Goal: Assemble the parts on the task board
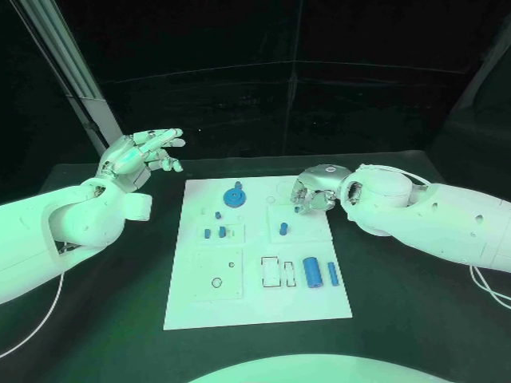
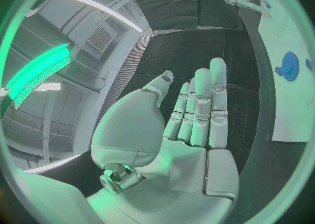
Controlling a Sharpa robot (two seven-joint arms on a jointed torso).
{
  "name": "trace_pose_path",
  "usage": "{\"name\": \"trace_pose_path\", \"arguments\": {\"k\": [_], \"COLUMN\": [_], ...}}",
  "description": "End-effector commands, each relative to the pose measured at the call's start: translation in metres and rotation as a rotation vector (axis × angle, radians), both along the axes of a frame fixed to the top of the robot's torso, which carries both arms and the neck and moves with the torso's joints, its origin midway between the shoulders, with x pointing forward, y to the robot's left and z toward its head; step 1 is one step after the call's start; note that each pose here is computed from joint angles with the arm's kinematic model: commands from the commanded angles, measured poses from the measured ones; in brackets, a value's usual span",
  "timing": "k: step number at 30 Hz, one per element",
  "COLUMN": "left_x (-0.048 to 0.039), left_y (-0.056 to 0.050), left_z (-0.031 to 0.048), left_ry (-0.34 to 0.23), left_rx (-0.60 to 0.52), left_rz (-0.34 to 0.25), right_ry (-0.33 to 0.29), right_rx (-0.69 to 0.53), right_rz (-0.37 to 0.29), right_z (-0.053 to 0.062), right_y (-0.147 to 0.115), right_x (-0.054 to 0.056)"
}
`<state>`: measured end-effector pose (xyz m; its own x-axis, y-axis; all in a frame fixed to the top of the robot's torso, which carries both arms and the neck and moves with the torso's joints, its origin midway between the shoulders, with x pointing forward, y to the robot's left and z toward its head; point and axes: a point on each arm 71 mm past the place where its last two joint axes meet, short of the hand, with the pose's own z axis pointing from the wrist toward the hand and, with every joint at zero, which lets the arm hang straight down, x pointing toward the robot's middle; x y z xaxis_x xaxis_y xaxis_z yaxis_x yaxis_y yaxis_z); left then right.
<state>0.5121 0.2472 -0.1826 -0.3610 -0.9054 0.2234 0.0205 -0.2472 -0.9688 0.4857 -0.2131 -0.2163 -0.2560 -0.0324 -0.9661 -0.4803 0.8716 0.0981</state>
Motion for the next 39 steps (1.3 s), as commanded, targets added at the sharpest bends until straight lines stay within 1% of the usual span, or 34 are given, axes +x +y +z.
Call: {"name": "trace_pose_path", "arguments": {"k": [1, 13, 28, 35, 39], "left_x": [0.0, 0.0, 0.0018, 0.0033, 0.0039], "left_y": [0.001, 0.001, 0.003, 0.006, 0.007], "left_z": [0.0028, 0.0017, 0.0003, 0.0004, 0.0006], "left_ry": [-0.018, -0.008, 0.004, -0.003, -0.009], "left_rx": [-0.029, -0.025, -0.02, -0.012, -0.008], "left_rz": [0.025, 0.023, 0.02, 0.029, 0.032], "right_ry": [0.007, 0.037, 0.054, 0.0, -0.049], "right_rx": [-0.037, -0.044, -0.05, -0.028, 0.005], "right_rz": [0.009, 0.026, 0.04, 0.045, 0.052], "right_z": [-0.003, -0.011, -0.014, -0.01, -0.006], "right_y": [0.001, 0.006, 0.01, 0.013, 0.014], "right_x": [0.0, -0.003, -0.004, -0.004, -0.005]}}
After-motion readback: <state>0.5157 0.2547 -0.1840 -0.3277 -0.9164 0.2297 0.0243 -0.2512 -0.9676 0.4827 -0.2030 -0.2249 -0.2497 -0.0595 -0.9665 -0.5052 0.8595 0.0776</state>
